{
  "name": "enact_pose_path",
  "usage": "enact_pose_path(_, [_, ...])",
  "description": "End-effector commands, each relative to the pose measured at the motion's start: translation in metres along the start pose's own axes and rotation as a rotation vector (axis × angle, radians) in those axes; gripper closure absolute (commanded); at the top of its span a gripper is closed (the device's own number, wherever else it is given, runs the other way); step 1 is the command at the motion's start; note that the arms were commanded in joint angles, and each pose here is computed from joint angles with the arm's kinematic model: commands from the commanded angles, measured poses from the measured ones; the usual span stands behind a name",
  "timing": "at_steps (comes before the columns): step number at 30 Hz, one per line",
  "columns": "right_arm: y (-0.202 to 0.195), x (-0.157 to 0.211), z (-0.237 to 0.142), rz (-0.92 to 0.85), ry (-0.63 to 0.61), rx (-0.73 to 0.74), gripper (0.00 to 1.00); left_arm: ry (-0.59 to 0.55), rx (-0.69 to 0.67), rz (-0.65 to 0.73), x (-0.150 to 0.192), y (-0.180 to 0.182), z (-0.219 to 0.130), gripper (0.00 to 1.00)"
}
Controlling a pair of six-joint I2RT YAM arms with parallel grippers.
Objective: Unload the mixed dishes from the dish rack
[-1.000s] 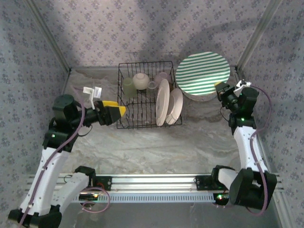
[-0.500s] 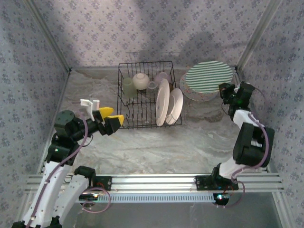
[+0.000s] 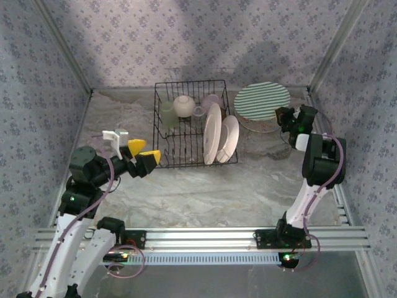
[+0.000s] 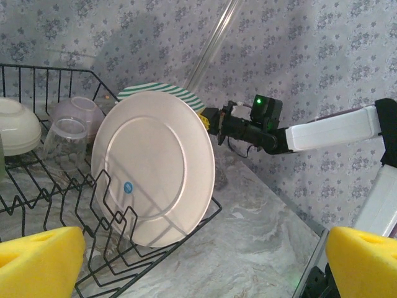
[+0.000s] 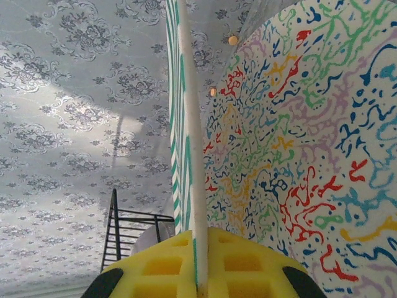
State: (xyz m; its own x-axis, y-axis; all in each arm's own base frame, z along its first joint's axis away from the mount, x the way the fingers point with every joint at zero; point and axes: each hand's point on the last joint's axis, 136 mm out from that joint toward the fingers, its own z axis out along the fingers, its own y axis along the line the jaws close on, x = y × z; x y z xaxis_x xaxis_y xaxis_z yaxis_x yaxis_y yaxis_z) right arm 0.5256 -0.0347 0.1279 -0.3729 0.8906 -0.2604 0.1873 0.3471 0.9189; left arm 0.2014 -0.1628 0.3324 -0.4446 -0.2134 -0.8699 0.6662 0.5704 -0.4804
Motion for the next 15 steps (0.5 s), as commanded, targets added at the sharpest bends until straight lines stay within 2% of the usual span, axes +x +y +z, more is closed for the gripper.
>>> enact_pose_path(1, [0.027, -0.011, 0.008, -0.032, -0.019, -0.103, 1.00, 0.000, -0.004, 0.020, 0.001, 0.001, 0.000, 0.01])
enact_pose_path(15, [0.004, -0.007, 0.020, 0.005, -0.004, -0.067, 1.00, -0.001, 0.020, 0.027, 0.001, -0.004, 0.000, 0.01])
